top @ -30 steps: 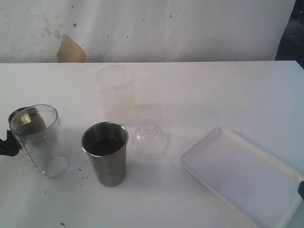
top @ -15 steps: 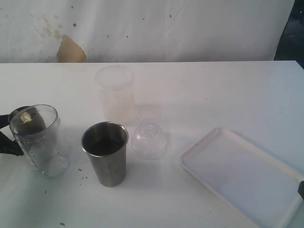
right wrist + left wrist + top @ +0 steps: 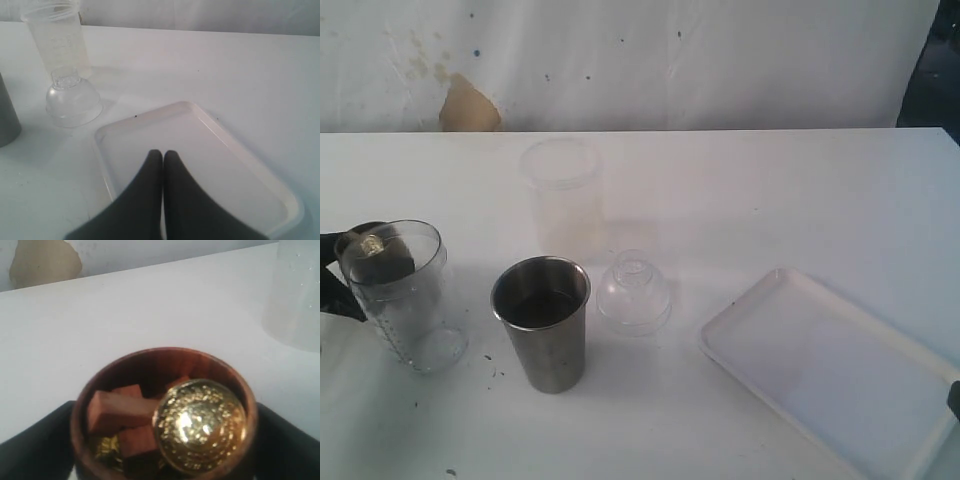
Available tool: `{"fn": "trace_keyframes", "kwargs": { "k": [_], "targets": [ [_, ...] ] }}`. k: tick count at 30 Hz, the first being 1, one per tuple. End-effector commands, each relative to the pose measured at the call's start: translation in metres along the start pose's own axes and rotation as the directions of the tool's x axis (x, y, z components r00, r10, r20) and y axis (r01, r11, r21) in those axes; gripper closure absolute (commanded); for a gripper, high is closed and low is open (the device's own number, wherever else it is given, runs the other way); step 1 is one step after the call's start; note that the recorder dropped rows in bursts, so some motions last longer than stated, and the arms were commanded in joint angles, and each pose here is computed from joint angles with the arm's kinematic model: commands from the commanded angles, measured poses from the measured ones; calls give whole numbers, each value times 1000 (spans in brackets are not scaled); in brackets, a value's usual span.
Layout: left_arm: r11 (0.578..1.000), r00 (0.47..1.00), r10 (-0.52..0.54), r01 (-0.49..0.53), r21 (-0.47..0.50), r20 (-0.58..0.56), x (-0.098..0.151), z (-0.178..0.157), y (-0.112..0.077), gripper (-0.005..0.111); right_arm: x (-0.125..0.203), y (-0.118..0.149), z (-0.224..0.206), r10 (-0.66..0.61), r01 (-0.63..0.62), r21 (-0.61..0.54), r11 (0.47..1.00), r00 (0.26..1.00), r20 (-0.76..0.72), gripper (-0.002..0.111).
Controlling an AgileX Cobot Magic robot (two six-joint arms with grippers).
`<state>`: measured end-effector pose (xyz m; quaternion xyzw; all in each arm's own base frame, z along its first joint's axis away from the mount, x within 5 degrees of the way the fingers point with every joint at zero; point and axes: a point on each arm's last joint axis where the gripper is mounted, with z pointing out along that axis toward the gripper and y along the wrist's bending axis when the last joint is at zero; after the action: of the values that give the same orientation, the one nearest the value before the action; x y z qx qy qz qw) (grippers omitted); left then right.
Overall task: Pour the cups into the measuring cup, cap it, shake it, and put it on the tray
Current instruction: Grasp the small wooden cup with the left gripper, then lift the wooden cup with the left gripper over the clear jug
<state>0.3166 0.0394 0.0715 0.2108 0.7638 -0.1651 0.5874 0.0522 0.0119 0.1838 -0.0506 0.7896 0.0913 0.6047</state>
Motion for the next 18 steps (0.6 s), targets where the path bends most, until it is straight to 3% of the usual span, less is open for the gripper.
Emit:
{"fn": "trace_keyframes", "kwargs": {
  "k": [1, 6, 12, 18],
  "targets": [
    [1000, 999, 8, -8, 4, -31, 2, 1, 0, 56, 1, 0, 0, 2, -2, -2, 1000, 1000, 0, 108],
    [999, 998, 20, -19, 27, -56, 5, 1, -2, 107, 1, 0, 0, 2, -2, -2, 1000, 1000, 0, 108],
    [996, 996, 80, -81, 24, 44, -24, -3, -1, 107, 1, 0, 0, 2, -2, -2, 1000, 1000, 0, 108],
    [950, 951, 310, -310, -19, -19, -84, -24, -2, 107, 1, 0, 0, 2, -2, -2, 1000, 1000, 0, 108]
  ]
}}
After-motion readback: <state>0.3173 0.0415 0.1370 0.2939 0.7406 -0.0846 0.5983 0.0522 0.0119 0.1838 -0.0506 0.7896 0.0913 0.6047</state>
